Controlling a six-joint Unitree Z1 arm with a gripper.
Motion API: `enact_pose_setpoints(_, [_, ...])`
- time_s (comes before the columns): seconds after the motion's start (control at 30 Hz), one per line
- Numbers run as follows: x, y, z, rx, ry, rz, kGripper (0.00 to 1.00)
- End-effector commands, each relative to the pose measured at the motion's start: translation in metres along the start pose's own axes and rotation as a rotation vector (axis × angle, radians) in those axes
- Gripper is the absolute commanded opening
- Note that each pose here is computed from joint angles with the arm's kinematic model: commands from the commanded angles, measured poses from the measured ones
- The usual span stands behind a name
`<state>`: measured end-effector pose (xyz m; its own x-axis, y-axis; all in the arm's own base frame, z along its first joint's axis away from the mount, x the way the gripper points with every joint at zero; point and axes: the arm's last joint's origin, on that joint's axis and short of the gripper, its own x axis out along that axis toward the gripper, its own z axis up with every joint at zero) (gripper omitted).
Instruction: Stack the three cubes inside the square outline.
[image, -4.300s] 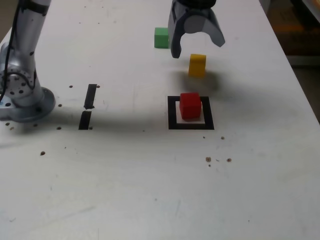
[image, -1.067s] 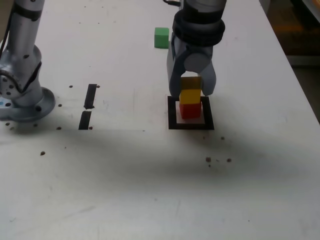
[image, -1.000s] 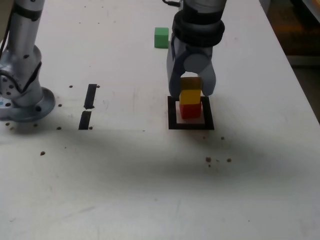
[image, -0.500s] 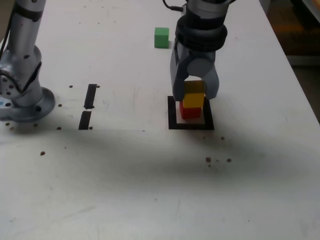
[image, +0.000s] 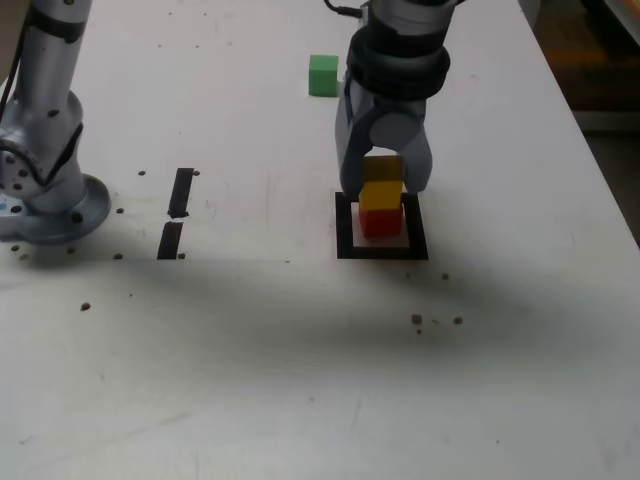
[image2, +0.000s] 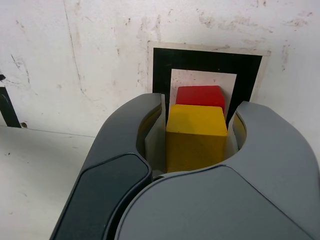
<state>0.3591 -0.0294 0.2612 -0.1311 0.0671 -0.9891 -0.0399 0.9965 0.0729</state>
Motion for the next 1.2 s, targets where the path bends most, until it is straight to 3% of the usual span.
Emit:
enact_pose_setpoints(0.0, [0.0, 0.002, 0.001, -0.004, -0.003, 0.003, 0.38])
enact_pose_setpoints(0.17, [0.0, 0.003, 0.002, -0.008, -0.003, 0.008, 0.38])
enact_pose_setpoints(0.27, [0.0, 0.003, 0.002, -0.008, -0.004, 0.005, 0.43])
enact_pose_setpoints(0.6, [0.001, 0.002, 0.003, -0.009, -0.02, -0.014, 0.88])
enact_pose_setpoints(0.7, [0.0, 0.002, 0.002, -0.013, -0.019, -0.013, 0.96])
enact_pose_setpoints(0.93, [-0.03, 0.015, -0.026, -0.049, -0.013, 0.018, 1.0])
enact_pose_setpoints(1.17, [-0.064, 0.06, -0.068, -0.062, -0.01, 0.036, 1.0])
